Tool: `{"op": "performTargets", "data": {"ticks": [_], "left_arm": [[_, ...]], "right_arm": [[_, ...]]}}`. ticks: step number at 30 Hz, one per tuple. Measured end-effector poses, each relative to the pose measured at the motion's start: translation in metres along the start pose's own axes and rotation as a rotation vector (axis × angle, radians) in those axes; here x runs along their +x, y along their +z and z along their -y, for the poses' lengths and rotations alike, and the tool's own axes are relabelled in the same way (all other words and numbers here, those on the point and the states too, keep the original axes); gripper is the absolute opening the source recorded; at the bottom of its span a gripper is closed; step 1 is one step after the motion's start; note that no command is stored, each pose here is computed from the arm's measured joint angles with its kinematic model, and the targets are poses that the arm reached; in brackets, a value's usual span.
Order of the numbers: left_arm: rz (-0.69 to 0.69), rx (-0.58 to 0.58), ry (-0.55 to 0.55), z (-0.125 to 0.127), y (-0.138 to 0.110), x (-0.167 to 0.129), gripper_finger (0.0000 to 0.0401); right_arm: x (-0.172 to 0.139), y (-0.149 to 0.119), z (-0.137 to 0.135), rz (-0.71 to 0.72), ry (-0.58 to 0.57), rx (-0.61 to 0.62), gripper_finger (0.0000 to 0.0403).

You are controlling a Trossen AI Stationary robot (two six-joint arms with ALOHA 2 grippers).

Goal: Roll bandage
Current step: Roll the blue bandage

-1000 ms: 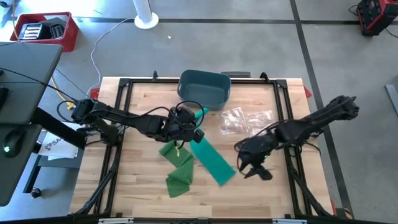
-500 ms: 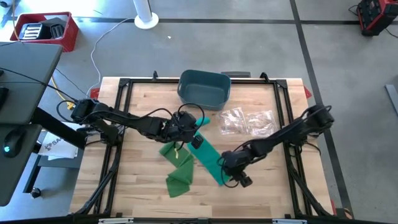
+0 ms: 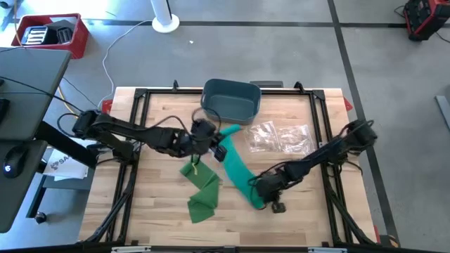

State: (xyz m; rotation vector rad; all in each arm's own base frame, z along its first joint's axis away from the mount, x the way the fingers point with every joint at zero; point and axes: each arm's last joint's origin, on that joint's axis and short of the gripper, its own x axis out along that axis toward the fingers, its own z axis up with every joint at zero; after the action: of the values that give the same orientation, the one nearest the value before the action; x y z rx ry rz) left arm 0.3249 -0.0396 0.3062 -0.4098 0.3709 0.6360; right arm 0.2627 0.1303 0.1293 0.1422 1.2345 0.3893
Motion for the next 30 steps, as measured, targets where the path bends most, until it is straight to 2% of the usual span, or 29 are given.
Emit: {"op": "performTargets", "data": {"ticks": [2, 6, 8, 11, 17, 21, 25, 28, 30], "left_arm": [[0.05, -0.007, 0.007, -0.006, 0.013, -0.011, 0.0001], [0.137, -0.025, 0.022, -0.022, 0.038, -0.032, 0.0001], [0.176, -0.024, 0.032, -0.031, 0.049, -0.041, 0.0001], [0.222, -0.011, 0.042, -0.044, 0.064, -0.055, 0.0001], [0.288, 0.065, 0.066, -0.072, 0.088, -0.078, 0.0001], [0.264, 0.125, 0.0, -0.085, 0.095, -0.087, 0.0001], [0.151, 0.195, -0.107, -0.089, 0.089, -0.086, 0.0001], [0.037, 0.174, -0.215, -0.085, 0.08, -0.082, 0.0001], [-0.027, 0.162, -0.281, -0.078, 0.074, -0.077, 0.0001]], "right_arm": [[-0.024, -0.001, -0.011, 0.05, 0.009, 0.031, 0.0003], [-0.093, -0.005, -0.034, 0.218, 0.023, 0.116, 0.0002], [-0.134, -0.008, -0.046, 0.316, 0.0, 0.168, 0.0001], [-0.209, -0.002, -0.065, 0.539, -0.008, 0.227, 0.0001], [-0.318, 0.025, -0.098, 0.824, -0.09, 0.208, 0.0001], [-0.361, 0.053, -0.116, 0.924, -0.204, 0.147, 0.0], [-0.391, 0.077, -0.129, 1.013, -0.342, 0.063, 0.0], [-0.41, 0.088, -0.134, 1.092, -0.42, 0.008, 0.0], [-0.419, 0.09, -0.134, 1.174, -0.442, -0.073, 0.0]]}}
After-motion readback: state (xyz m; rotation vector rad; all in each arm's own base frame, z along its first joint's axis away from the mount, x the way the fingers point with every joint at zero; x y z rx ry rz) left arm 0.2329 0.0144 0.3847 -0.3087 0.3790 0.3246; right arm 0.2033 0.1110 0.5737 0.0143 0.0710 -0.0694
